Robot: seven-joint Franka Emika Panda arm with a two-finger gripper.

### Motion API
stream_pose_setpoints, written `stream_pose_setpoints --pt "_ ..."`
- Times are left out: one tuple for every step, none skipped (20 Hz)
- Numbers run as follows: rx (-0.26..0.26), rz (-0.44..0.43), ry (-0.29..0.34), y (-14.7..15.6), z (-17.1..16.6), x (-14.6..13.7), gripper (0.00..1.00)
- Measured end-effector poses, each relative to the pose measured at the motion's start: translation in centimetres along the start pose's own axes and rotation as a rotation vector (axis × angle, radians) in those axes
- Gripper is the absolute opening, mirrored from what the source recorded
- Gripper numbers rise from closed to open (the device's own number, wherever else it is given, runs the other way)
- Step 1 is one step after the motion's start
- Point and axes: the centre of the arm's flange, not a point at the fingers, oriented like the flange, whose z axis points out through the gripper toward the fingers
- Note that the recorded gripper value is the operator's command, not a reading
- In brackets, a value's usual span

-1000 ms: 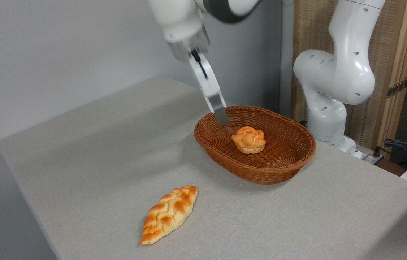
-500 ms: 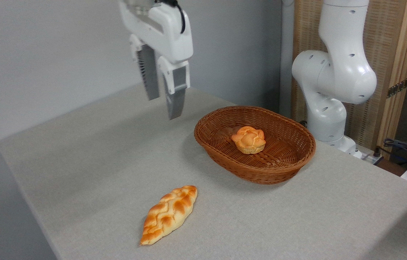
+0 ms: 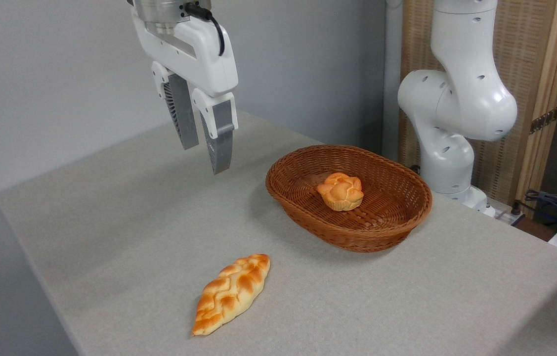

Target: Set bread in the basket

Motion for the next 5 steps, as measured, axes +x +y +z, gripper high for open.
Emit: stream_pose_setpoints --pt "0.0 -0.002 0.0 -0.09 -0.02 -0.09 1.0" --pt "0.004 -0.004 -0.003 -0.18 -0.03 -0.17 1.0" --pt "0.013 -0.004 -0.011 -0.3 -0.04 -0.28 1.0" --pt "0.02 -0.005 -0.018 -0.38 -0.05 -0.36 1.0" --pt "0.025 -0.005 -0.022 -0.44 -0.07 -0.42 1.0"
